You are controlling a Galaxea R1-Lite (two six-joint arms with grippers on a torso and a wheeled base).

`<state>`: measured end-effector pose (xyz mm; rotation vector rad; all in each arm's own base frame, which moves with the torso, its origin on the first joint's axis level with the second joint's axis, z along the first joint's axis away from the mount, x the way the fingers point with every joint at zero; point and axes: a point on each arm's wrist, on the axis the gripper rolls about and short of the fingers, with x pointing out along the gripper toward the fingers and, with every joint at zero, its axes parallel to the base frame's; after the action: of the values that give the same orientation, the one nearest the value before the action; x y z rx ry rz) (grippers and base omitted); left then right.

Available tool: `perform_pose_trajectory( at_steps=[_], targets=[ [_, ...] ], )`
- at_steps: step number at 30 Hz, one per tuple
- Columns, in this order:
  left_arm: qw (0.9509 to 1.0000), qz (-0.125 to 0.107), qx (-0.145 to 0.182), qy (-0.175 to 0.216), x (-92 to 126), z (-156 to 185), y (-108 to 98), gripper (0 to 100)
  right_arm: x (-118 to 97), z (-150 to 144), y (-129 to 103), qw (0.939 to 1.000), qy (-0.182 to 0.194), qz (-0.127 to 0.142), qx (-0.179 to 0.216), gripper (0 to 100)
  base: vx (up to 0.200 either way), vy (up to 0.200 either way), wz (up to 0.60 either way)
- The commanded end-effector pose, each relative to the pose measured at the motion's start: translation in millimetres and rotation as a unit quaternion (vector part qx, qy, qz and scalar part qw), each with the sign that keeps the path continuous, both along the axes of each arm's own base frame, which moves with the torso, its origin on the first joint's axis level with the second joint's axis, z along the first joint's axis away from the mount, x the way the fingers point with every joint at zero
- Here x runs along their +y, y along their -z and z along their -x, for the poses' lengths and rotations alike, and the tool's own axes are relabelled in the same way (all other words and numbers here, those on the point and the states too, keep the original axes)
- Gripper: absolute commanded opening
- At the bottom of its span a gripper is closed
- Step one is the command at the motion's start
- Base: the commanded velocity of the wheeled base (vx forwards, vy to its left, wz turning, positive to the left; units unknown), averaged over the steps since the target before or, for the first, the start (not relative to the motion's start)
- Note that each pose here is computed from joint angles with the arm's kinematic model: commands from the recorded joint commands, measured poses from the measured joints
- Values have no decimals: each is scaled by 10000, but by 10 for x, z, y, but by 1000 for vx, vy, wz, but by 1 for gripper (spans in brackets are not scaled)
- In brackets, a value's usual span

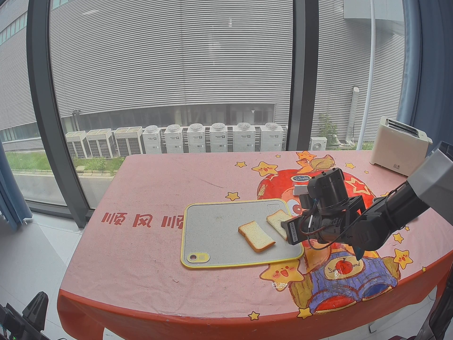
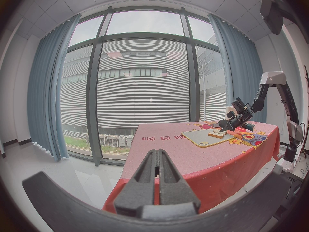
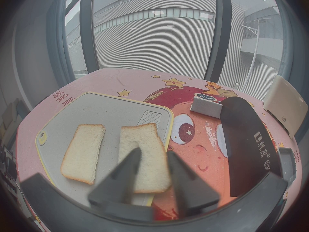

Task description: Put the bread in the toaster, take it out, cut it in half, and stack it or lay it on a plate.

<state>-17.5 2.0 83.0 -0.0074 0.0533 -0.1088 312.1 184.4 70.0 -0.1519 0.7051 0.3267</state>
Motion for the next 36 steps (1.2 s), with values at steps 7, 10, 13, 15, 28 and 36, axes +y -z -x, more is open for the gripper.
perform_pose_trajectory(
  at_steps=[7, 10, 13, 15, 28, 36],
  targets=[
    [10000, -9, 96, -1, -1, -11, 50, 0, -24, 46, -101, 9999, 15, -72, -87, 0, 0, 0, 0],
    [10000, -9, 96, -1, -1, -11, 50, 0, -27, 50, -151, 9998, 24, -135, -168, 0, 0, 0, 0],
    [10000, -9, 96, -1, -1, -11, 50, 0, -37, 79, -271, 9993, 15, -233, -308, 0, 0, 0, 0],
    [10000, -9, 96, -1, -1, -11, 50, 0, -63, 112, -365, 9988, 27, -290, -391, 0, 0, 0, 0],
    [9999, -33, 109, 8, -2, -8, 56, 0, -394, 563, -894, 9924, 259, -833, -866, 0, 0, 0, 0],
    [9999, -35, 124, 0, -2, -9, 58, 0, -703, 708, -912, 9906, 593, -853, -887, 0, 0, 0, 0]
  ],
)
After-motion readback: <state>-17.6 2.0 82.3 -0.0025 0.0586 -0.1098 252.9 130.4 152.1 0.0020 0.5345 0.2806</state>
